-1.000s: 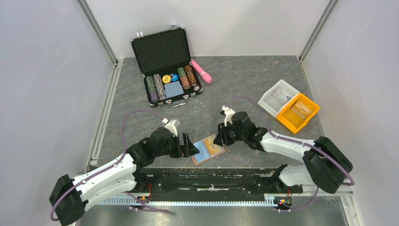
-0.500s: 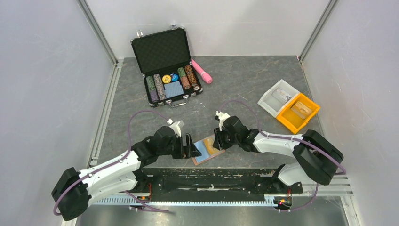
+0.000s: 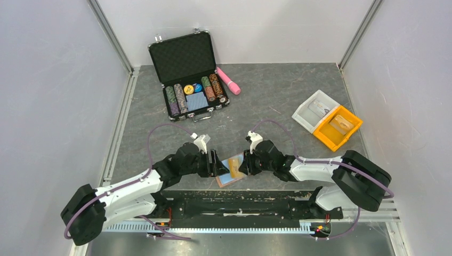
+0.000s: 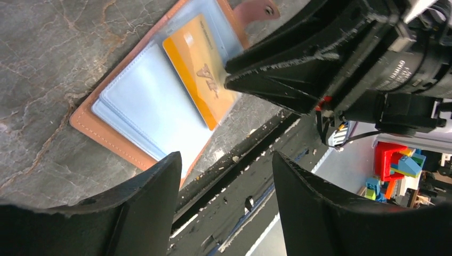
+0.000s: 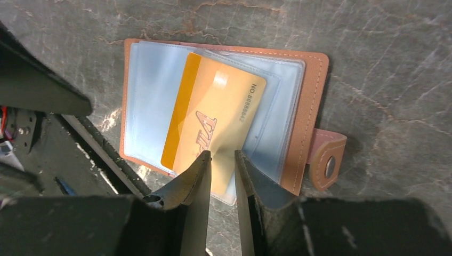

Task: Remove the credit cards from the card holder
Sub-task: Remove the credit card from the card holder.

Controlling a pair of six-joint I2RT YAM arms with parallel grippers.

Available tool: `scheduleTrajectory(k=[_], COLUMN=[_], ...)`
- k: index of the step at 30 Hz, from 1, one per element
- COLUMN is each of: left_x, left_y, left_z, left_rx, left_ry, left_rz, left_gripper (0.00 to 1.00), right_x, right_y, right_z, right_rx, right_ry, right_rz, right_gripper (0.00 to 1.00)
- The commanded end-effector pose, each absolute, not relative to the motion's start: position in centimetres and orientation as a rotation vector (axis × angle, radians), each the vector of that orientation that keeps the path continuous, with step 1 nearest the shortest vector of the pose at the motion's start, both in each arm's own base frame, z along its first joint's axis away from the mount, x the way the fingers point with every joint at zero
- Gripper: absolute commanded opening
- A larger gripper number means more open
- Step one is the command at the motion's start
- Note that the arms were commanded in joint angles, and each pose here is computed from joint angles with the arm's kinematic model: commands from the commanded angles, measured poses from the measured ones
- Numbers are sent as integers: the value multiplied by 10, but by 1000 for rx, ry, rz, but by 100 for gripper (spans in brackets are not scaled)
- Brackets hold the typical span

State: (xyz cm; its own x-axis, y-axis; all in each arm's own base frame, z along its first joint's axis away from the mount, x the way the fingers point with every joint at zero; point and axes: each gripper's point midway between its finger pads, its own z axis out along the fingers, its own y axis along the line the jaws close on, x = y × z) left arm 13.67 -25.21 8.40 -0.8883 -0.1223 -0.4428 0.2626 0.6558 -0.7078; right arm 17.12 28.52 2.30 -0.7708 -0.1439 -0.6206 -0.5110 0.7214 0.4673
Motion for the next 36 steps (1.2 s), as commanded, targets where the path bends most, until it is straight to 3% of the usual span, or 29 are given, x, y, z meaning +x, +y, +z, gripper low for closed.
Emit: scheduleTrajectory(k=[1,13,27,32,36], left_x=[152,166,162,159,157], left_y=[-261,-275,-291,-295,-292], left_z=[87,54,39,42,45], left_rx=[112,71,28,24,-3], left_ry=[2339,2394,2419,2412,2421], left_rz=[-1141,-1111,-1230,-1282,-1281], left_gripper=[68,49,36,23,3], right_x=[148,146,140,141,149], right_y=[282,282,278,276,264], right_z=[11,13,9,9,2], right_rx=[-514,-518,-489,-475,-432], right_ry=[2431,2409,2411,2411,2434], right_rz=[911,936,963,957,853], right_gripper=[25,24,23,23,22])
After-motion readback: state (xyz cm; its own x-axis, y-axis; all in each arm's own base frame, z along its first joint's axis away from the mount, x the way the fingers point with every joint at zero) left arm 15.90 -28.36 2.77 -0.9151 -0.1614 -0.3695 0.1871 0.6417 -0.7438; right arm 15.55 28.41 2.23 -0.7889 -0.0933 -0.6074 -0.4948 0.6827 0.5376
